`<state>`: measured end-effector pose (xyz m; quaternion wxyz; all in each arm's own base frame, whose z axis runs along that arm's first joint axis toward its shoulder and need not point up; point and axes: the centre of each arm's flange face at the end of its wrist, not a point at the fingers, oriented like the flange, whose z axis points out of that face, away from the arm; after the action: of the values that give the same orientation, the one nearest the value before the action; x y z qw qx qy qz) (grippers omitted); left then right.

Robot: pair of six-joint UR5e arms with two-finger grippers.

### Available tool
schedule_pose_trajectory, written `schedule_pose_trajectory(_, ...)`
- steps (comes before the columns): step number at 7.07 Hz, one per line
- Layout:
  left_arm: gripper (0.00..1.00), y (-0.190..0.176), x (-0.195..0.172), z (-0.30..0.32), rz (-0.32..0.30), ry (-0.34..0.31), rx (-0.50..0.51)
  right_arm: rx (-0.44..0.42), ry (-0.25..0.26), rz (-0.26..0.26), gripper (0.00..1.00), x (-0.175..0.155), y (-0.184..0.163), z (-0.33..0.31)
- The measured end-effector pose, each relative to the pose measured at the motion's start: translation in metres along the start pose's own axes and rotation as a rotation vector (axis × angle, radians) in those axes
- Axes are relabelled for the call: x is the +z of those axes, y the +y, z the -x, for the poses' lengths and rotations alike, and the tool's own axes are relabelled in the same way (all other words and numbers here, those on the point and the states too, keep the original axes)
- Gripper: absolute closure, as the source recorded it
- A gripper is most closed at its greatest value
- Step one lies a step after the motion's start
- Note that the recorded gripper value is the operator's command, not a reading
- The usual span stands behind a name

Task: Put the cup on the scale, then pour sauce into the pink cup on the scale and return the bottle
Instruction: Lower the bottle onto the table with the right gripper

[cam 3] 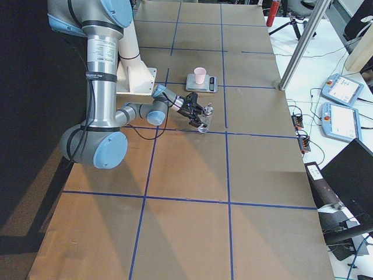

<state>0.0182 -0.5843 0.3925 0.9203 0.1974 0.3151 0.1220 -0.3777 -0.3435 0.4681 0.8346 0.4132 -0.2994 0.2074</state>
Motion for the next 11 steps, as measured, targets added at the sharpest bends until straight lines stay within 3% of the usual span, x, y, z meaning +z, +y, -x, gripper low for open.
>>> schedule_pose_trajectory(3,0.00,0.0003,0.0026,0.0012,0.005,0.000,-0.003,-0.027,0.024,0.005,1.00,0.0093,0.0096,-0.0083)
schedule_pose_trajectory(4,0.00,0.0004,0.0036,0.0017,0.007,0.000,-0.004,-0.029,0.024,0.005,0.68,0.0100,0.0099,-0.0080)
schedule_pose_trajectory(5,0.00,0.0004,0.0040,0.0019,0.008,0.000,-0.004,-0.027,0.023,0.005,0.49,0.0101,0.0092,-0.0067)
schedule_pose_trajectory(6,0.00,0.0001,0.0044,0.0020,0.009,0.000,-0.004,-0.024,0.020,0.004,0.20,0.0101,0.0084,-0.0044)
schedule_pose_trajectory(7,0.00,0.0000,0.0052,0.0022,0.010,0.001,-0.005,-0.022,0.017,0.003,0.00,0.0099,0.0078,-0.0023)
schedule_pose_trajectory(11,0.00,-0.0001,0.0061,0.0022,0.012,0.000,-0.006,-0.018,0.008,0.031,0.00,0.0089,0.0088,0.0008)
